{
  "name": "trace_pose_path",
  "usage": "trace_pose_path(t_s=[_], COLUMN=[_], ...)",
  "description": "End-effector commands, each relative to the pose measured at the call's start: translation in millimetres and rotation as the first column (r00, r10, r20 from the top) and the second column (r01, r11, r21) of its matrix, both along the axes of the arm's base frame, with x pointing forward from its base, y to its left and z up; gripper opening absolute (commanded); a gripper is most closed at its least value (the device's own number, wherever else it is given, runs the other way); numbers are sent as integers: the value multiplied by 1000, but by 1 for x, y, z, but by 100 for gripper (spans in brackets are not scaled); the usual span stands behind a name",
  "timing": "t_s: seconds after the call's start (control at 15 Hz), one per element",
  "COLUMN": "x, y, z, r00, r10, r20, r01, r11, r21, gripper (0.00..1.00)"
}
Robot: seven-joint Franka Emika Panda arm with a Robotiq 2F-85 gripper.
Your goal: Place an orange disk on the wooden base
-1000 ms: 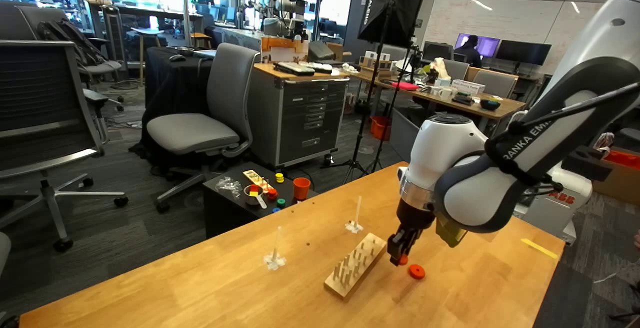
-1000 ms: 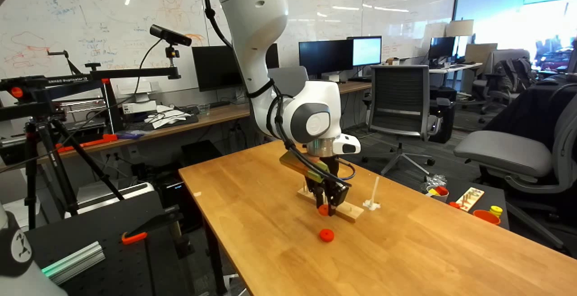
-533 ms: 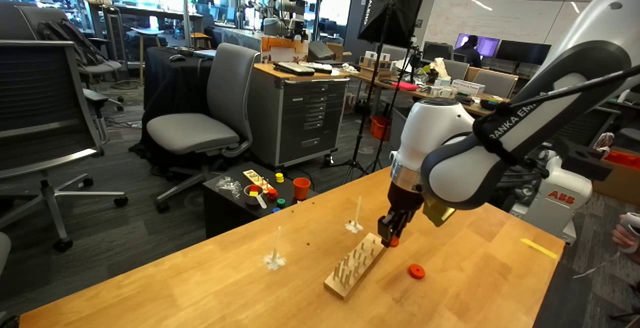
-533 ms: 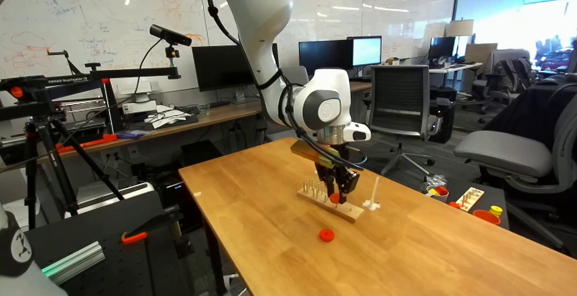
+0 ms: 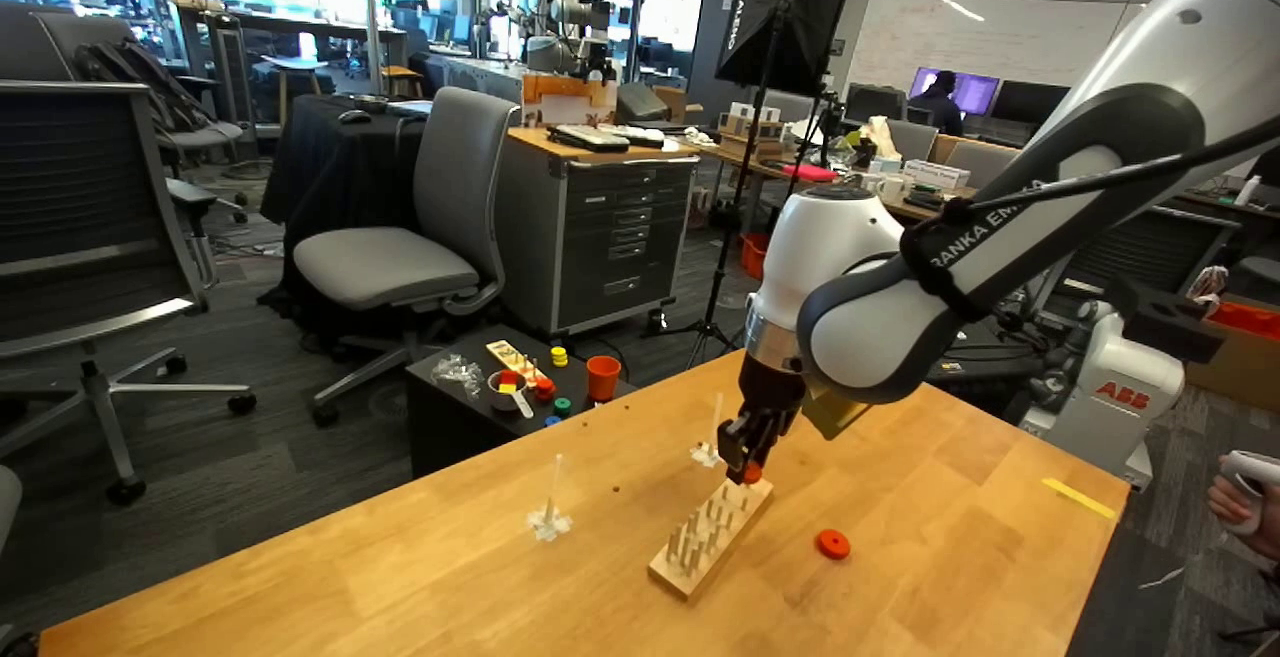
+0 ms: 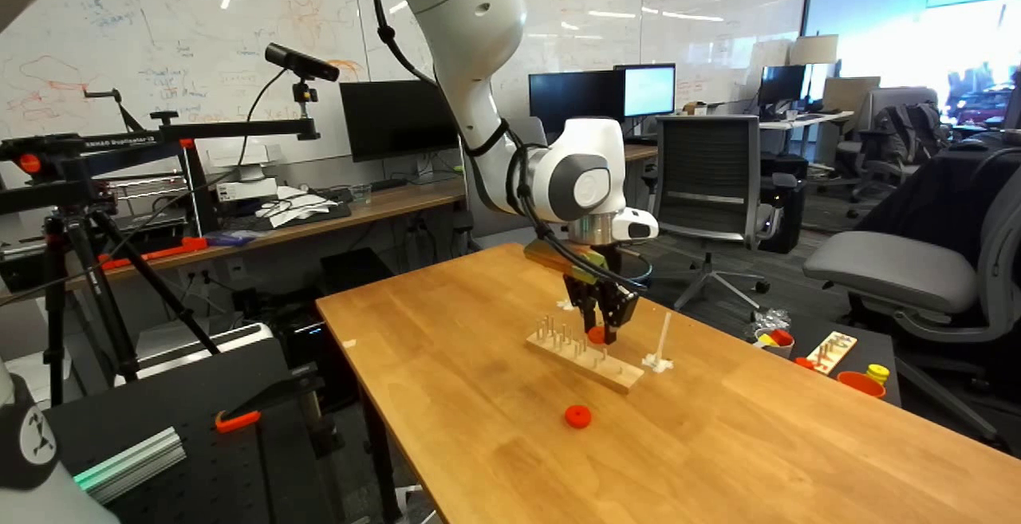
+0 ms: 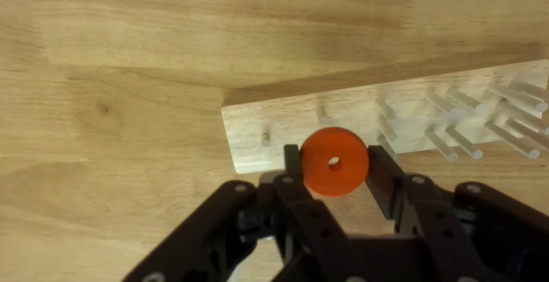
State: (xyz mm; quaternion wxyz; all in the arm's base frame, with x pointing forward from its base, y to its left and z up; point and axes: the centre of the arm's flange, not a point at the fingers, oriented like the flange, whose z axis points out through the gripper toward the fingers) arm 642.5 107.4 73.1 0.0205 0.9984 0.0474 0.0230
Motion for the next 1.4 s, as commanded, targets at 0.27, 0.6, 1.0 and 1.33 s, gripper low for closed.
trace_pose_path(t_s=[0.27,0.6,1.0,1.33], x=[14,15,11,8], y=[7,7,10,6], z=[-34,-38,-39,-38], r00=[999,998,996,996], r10=[-27,-30,-34,-46], r20=[-47,-59,-77,-80], r01=[27,31,35,46], r11=[1000,999,999,999], r21=[8,9,9,1], gripper=[18,18,18,18])
